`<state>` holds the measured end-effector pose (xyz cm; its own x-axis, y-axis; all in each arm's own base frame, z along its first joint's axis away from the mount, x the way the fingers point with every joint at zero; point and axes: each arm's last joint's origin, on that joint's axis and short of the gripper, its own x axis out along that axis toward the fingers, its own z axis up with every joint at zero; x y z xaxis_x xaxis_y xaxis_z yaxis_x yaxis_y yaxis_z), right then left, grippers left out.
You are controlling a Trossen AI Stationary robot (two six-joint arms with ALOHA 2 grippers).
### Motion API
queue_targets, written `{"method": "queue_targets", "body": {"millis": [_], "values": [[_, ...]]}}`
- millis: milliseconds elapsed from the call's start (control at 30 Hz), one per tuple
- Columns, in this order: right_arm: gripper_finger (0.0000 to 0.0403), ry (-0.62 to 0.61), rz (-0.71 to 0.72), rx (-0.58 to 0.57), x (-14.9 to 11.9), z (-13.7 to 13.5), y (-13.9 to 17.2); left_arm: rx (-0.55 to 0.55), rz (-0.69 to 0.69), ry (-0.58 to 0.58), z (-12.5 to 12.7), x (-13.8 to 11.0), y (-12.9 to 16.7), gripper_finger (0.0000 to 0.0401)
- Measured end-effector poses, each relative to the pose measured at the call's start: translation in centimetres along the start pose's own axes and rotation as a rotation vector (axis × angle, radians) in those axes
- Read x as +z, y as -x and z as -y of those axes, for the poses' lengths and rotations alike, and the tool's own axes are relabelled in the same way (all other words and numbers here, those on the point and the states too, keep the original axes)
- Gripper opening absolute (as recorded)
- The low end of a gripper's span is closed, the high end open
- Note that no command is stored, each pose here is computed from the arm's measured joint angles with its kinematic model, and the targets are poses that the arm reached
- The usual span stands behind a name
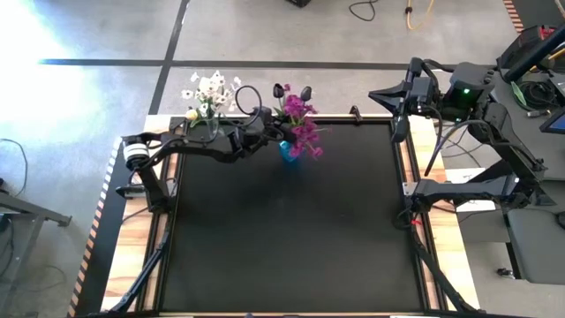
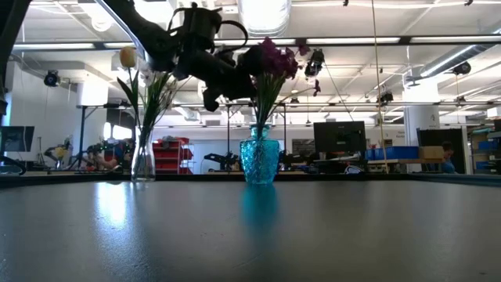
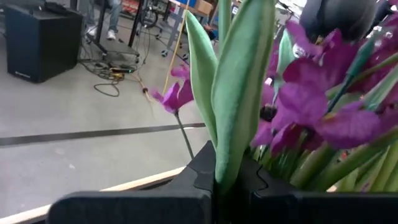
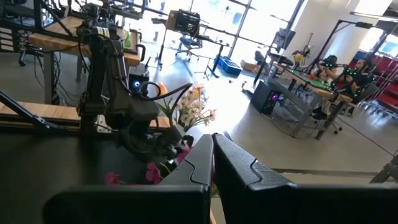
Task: Sort flowers into vase by color
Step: Put the black flower into the blue vase
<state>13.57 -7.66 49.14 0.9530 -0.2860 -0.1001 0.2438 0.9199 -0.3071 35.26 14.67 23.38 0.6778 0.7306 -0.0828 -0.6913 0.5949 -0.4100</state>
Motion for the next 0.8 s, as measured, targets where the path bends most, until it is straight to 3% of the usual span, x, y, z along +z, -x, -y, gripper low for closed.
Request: {"method": "queue_targets", "body": {"millis": [167, 567, 800], "values": [[0.0009, 0.000, 0.000, 0.000, 0.0, 0.0, 0.0, -0.006, 0.008, -0.045, 0.2, 0.2, -0.1, 0.0005], [0.0009, 0.003, 0.007, -0.003, 0.1, 0.0, 0.0, -0.069, -0.104, -0.152, 0.7, -0.3, 0.5, 0.0078], [0.0009, 0.003, 0.009, -0.003, 0.1, 0.0, 0.0, -0.056, -0.158, -0.219, 0.8, 0.2, 1.4, 0.0100]]}}
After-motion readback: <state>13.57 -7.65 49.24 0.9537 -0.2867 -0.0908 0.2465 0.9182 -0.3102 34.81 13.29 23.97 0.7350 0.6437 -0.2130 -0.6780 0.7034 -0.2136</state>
